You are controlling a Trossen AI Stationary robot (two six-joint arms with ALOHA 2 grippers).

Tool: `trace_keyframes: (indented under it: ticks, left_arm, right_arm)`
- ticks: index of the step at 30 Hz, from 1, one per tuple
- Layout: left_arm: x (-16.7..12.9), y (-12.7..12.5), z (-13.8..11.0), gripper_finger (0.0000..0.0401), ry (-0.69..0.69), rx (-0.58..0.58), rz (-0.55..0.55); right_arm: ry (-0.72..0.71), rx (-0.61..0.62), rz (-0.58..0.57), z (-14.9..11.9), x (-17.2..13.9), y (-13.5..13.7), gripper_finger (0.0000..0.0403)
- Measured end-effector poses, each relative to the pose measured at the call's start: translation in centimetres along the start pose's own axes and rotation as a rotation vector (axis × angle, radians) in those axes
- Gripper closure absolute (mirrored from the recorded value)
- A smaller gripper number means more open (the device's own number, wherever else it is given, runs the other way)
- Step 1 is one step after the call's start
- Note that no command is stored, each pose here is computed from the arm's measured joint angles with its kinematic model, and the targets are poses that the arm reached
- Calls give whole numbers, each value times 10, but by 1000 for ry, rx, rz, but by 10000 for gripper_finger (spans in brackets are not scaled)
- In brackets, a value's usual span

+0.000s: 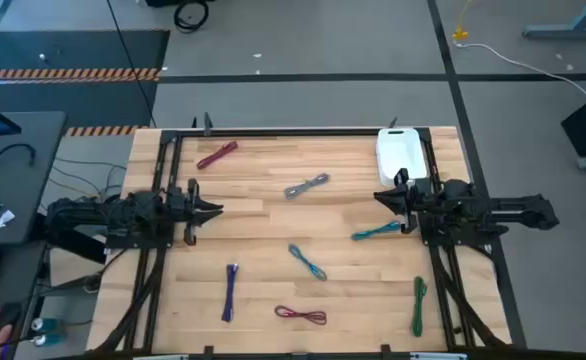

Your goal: Pick and place USB-C Cables

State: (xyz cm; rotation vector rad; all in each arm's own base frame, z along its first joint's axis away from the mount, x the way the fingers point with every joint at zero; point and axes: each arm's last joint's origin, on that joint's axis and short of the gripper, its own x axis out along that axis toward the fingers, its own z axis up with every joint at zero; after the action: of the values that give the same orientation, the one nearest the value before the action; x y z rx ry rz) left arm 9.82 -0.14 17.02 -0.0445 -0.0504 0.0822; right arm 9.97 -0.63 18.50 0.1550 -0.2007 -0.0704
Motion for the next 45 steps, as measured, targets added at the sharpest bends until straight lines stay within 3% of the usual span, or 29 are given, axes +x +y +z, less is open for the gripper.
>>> trace_keyframes:
  ticks: [45]
  left_arm:
    - [0, 0, 0, 342, 0, -25, 0]
  right_arm:
    - [0, 0, 0, 0, 0, 0, 373]
